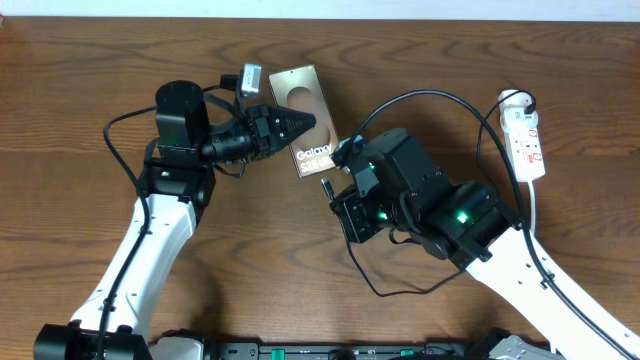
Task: Plug charger to phone and switch on socket
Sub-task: 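Carry the USB-C plug with the right gripper toward the phone's bottom, then align the plug under the phone's port and push it upward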
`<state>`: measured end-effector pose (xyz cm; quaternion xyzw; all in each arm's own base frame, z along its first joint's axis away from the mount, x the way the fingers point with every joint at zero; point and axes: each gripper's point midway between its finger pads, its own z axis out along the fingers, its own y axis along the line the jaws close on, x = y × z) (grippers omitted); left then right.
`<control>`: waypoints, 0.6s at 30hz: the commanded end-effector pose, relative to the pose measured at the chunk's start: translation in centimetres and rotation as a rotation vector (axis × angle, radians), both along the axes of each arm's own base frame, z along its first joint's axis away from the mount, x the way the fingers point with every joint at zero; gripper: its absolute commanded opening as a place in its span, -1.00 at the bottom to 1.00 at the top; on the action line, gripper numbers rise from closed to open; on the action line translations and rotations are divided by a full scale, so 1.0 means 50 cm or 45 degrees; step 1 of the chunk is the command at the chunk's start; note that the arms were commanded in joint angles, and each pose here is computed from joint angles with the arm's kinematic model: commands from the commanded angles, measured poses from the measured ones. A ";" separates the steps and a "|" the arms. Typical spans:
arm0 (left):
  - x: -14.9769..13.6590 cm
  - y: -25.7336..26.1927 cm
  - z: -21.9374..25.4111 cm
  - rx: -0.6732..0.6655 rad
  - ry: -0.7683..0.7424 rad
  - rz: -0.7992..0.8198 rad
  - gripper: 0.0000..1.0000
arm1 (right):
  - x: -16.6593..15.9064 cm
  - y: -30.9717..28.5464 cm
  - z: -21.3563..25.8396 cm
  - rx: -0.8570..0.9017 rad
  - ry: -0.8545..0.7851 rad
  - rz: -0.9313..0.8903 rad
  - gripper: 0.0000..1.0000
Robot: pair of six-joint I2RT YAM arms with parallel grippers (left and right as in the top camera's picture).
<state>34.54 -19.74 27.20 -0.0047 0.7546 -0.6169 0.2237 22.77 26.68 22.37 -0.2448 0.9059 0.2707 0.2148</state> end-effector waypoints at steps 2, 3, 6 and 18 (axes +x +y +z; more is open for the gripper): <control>0.002 0.000 0.041 -0.052 -0.032 0.002 -0.85 | 0.006 -0.001 0.001 0.007 0.008 -0.035 -0.97; 0.003 0.000 0.045 -0.058 -0.038 0.003 -0.85 | 0.007 0.000 0.002 0.010 0.009 -0.038 -0.97; 0.002 0.000 0.045 -0.059 -0.038 0.000 -0.85 | 0.010 0.002 0.005 0.023 0.007 -0.048 -0.97; 0.000 -0.001 0.046 -0.061 -0.038 -0.007 -0.85 | 0.011 0.004 0.007 0.029 0.002 -0.049 -0.97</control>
